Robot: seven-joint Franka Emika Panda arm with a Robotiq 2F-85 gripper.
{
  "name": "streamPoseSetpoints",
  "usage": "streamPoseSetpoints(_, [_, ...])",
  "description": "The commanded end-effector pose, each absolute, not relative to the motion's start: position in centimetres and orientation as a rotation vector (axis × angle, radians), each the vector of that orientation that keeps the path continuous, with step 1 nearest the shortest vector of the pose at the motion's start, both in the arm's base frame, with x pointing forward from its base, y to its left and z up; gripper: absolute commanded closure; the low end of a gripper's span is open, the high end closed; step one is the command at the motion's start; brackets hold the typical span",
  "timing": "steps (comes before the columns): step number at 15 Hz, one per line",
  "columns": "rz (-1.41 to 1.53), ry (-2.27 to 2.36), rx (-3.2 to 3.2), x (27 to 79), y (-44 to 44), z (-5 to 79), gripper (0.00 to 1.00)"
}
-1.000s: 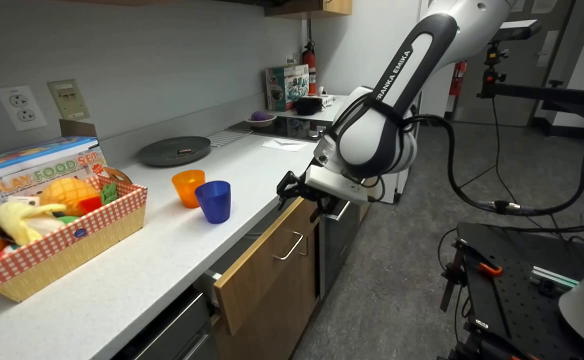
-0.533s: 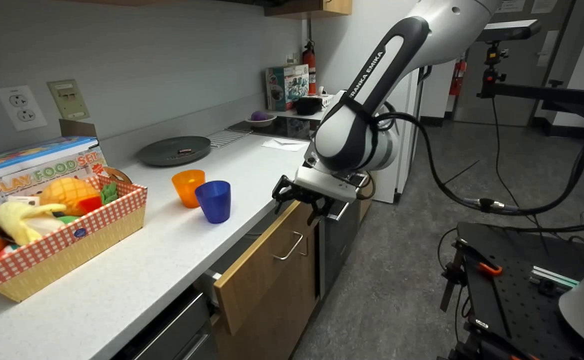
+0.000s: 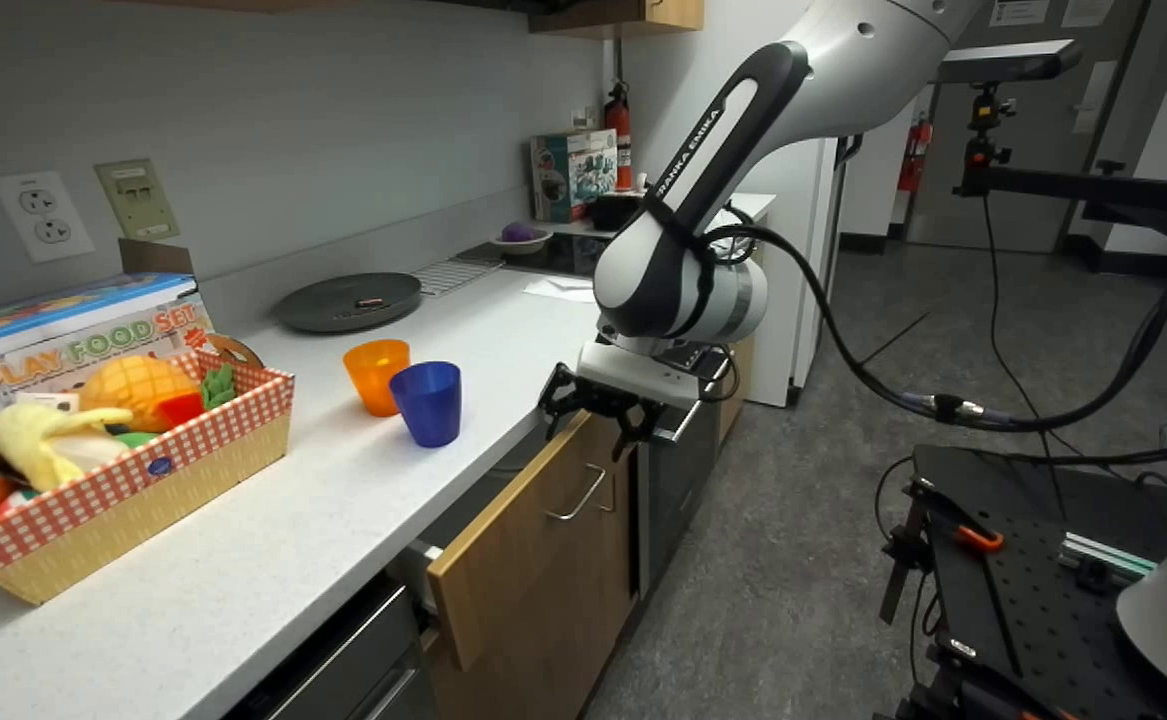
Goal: Open the drawer on the left
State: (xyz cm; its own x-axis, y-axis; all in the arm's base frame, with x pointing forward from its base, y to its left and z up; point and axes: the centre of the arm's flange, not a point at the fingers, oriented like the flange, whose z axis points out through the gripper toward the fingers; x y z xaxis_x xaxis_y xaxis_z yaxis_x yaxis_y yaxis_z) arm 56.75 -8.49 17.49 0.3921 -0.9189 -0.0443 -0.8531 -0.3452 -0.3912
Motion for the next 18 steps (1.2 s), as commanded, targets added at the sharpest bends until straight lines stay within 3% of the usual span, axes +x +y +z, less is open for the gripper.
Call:
streamPoseSetpoints(1, [-0.199, 1.542, -2.322, 56.9, -8.4, 16.4, 0.0])
streamPoseSetpoints(18, [0.039, 1.559, -2.577, 46.1, -7.3, 20.3, 0.0])
